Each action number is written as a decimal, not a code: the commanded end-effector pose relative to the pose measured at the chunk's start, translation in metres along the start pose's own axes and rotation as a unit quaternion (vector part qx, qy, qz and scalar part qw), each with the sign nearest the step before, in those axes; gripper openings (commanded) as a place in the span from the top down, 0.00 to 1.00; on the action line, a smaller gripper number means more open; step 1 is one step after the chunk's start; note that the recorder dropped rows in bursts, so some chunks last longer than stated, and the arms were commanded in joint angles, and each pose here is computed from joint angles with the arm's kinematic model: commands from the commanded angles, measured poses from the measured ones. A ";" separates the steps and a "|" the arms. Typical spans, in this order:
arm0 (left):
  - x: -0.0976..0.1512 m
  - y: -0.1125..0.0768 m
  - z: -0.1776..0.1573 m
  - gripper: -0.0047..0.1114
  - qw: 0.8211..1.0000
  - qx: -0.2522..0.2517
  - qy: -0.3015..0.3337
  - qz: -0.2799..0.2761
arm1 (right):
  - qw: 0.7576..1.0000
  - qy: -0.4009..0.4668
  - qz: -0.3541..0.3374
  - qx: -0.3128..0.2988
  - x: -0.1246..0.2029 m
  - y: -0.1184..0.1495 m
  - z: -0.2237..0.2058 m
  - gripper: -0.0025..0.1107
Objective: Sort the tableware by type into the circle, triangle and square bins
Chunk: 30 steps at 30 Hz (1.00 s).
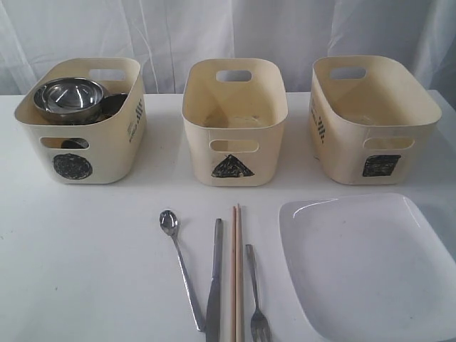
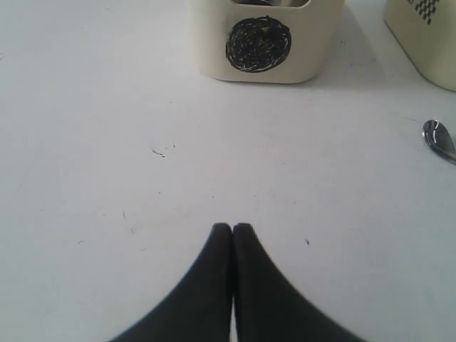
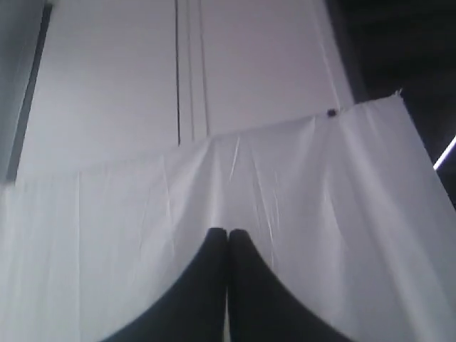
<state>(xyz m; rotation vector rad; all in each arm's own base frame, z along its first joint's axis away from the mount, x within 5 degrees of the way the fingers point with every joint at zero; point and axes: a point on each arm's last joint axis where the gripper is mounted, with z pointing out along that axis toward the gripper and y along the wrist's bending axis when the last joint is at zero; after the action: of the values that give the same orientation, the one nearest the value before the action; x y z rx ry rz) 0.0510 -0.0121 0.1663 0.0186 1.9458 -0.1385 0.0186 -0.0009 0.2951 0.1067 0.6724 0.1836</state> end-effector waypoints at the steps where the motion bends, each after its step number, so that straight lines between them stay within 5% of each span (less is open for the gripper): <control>1: 0.001 0.000 0.000 0.96 1.000 0.003 -0.002 0.000 | 0.991 -0.069 0.113 0.003 -0.038 0.004 0.027 0.98; 7: 0.001 0.000 0.000 0.96 1.000 0.003 -0.002 0.000 | 0.976 -0.071 0.204 0.039 -0.054 0.001 0.081 0.98; 20: -0.004 0.002 0.000 0.96 1.000 -0.009 -0.025 0.008 | 0.954 0.126 0.213 0.169 0.047 -0.030 0.135 0.98; 23: -0.004 0.002 0.000 0.96 1.000 -0.010 -0.024 0.011 | 0.951 0.176 0.184 0.176 0.068 -0.033 0.136 0.98; 26: -0.004 0.002 0.000 0.96 1.000 -0.010 -0.024 0.011 | 0.952 0.241 0.084 0.171 0.088 -0.038 0.135 0.98; 30: -0.004 0.002 0.000 0.96 1.000 -0.011 -0.024 0.012 | 0.887 0.434 0.018 0.158 0.118 -0.037 0.122 0.98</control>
<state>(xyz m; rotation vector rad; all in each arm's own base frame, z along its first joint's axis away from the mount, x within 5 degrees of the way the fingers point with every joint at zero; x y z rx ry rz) 0.0525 -0.0096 0.1697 0.0224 1.9043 -0.0967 0.1821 -0.0246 0.3307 0.4611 1.3110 0.2247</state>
